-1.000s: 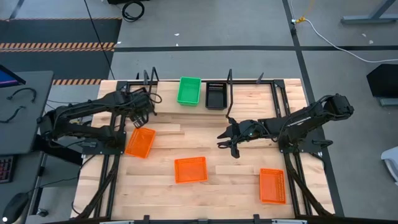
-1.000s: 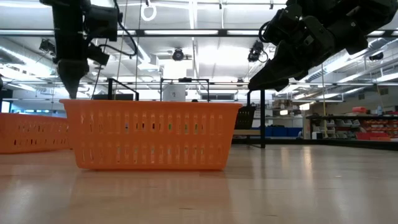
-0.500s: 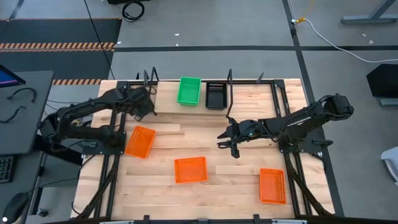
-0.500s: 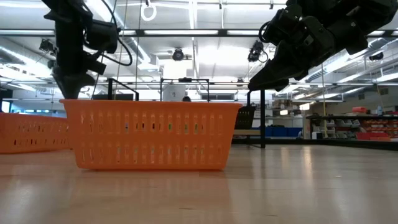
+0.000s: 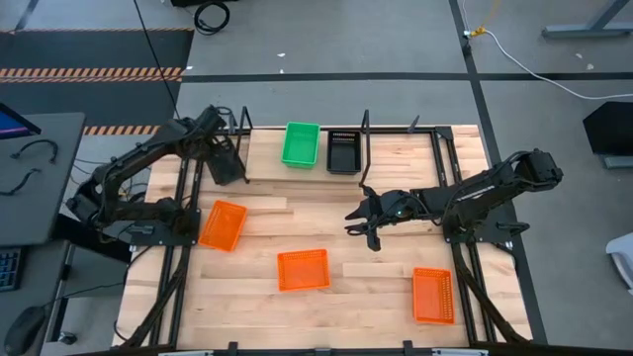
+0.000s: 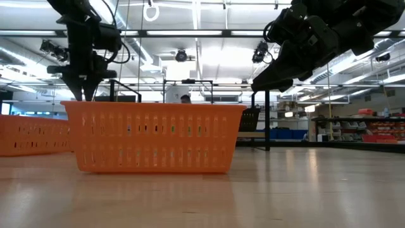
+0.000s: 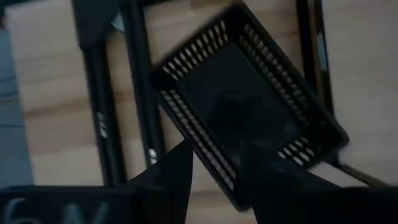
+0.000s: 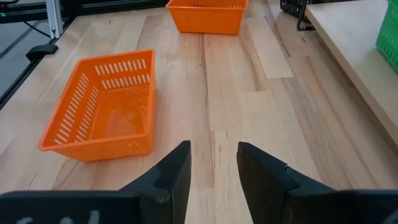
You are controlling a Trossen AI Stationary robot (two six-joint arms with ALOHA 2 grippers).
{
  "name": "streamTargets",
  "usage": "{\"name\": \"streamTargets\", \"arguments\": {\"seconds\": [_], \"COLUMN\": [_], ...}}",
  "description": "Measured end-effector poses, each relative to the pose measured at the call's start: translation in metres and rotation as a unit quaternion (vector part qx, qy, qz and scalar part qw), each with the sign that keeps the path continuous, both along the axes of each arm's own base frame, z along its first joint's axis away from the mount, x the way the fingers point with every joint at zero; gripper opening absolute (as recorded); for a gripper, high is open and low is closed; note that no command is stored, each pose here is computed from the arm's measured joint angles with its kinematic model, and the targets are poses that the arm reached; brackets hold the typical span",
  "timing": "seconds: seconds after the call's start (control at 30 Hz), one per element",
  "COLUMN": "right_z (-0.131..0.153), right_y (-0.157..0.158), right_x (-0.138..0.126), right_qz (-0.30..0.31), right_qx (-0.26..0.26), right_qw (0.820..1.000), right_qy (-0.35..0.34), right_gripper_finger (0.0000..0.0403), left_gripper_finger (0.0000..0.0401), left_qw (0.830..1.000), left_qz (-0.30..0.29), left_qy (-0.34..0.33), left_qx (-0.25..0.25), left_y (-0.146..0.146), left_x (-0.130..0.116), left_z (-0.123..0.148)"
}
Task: Stack baskets on shelf by color
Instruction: Stack the black bin on top of the stacked black bin on the shelf
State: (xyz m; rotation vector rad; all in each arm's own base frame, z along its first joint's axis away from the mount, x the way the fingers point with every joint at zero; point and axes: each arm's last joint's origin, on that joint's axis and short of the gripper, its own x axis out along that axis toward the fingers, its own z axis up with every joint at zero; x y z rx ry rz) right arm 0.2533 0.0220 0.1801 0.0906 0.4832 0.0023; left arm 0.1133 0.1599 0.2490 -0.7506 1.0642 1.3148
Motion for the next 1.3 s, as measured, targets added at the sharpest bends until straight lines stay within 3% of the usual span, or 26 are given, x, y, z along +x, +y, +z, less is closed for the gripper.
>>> {"name": "streamTargets", "arguments": {"seconds": [0.13, 0.37, 1.03, 1.3], "right_z": [0.0, 0.0, 0.0, 0.0], "right_y": [0.0, -0.001, 0.0, 0.0], "right_x": [0.0, 0.0, 0.0, 0.0], "right_qz": [0.001, 0.003, 0.036, 0.058], "right_qx": [-0.001, -0.009, -0.041, -0.084], "right_qw": [1.0, 1.0, 0.998, 0.995], "right_qy": [0.001, 0.0, 0.001, -0.002], "right_gripper_finger": [0.0135, 0.0135, 0.0135, 0.0135], "left_gripper_finger": [0.0137, 0.0129, 0.0126, 0.0126], "left_qw": [1.0, 0.994, 0.978, 0.98], "left_qz": [0.014, 0.041, 0.184, 0.185], "left_qy": [-0.006, 0.052, 0.059, 0.011], "left_qx": [-0.008, -0.083, -0.072, -0.066], "left_y": [0.006, 0.016, 0.008, 0.012], "left_x": [0.006, 0.016, 0.011, 0.016], "left_z": [-0.008, -0.047, -0.07, -0.075]}}
